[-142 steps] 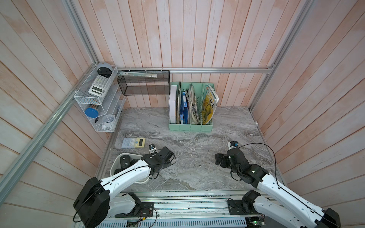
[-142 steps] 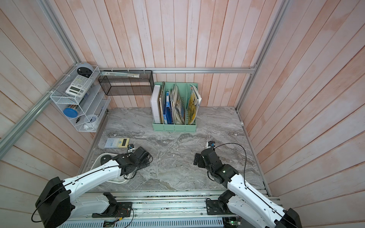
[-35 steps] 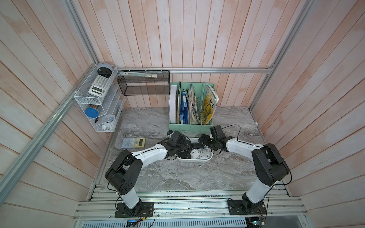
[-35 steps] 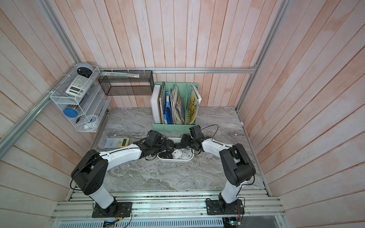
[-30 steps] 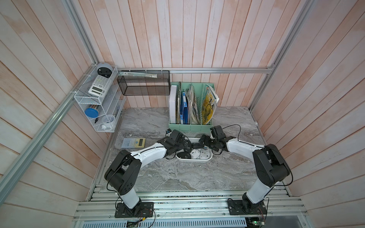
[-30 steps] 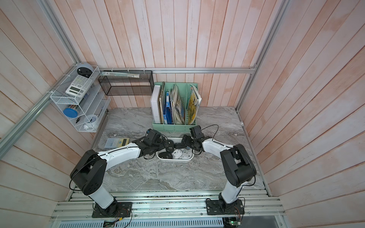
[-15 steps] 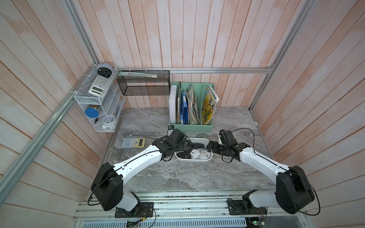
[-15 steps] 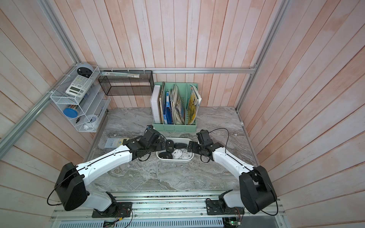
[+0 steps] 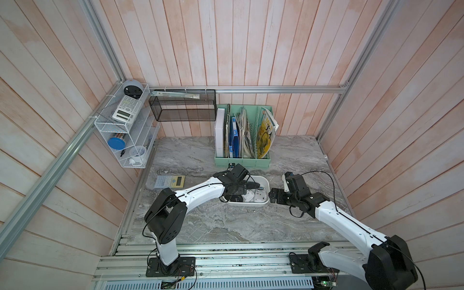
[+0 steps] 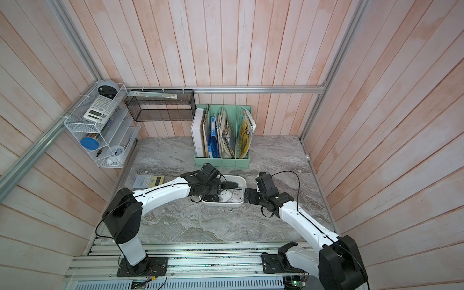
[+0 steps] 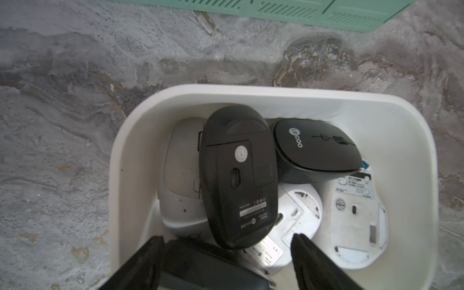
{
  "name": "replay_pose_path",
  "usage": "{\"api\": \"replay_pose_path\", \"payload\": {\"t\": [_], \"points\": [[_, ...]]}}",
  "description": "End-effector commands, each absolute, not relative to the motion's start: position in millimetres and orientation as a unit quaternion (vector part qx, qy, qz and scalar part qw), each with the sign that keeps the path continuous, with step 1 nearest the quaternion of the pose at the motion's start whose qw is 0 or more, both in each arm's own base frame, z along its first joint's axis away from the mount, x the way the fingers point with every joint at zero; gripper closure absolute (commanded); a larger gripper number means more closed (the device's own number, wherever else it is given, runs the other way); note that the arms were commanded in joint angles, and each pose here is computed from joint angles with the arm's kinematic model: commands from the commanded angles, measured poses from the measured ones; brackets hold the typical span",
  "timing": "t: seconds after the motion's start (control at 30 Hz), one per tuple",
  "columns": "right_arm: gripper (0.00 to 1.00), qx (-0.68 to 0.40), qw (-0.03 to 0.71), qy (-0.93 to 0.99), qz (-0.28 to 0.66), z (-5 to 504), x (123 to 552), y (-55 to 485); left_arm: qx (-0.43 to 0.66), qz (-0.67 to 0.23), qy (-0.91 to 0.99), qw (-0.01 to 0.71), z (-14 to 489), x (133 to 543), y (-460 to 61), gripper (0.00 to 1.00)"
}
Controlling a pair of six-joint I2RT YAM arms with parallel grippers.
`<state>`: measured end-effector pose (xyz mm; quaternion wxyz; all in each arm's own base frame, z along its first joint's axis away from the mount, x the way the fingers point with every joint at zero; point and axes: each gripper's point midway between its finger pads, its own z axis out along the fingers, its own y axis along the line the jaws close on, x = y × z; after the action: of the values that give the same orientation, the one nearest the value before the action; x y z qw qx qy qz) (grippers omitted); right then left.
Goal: Take out the mouse from the storage box
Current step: Pick up the mouse from the storage box.
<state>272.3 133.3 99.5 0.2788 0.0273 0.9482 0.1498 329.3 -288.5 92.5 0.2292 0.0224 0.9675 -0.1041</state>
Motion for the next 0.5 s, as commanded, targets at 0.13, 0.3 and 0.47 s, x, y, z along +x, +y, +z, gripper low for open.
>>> {"api": "replay_pose_path", "payload": {"t": [0.13, 0.3, 0.47], "points": [[0.03, 0.014, 0.285, 0.948, 0.14, 96, 271, 131, -0.006, -0.128, 0.966, 0.223, 86, 344, -298, 0.22], [0.03, 0.013, 0.288, 0.947, 0.14, 94, 269, 130, -0.021, -0.15, 0.965, 0.215, 77, 351, -300, 0.24], [0.02, 0.013, 0.287, 0.948, 0.137, 92, 269, 129, -0.017, -0.17, 0.965, 0.197, 65, 353, -312, 0.28]]}}
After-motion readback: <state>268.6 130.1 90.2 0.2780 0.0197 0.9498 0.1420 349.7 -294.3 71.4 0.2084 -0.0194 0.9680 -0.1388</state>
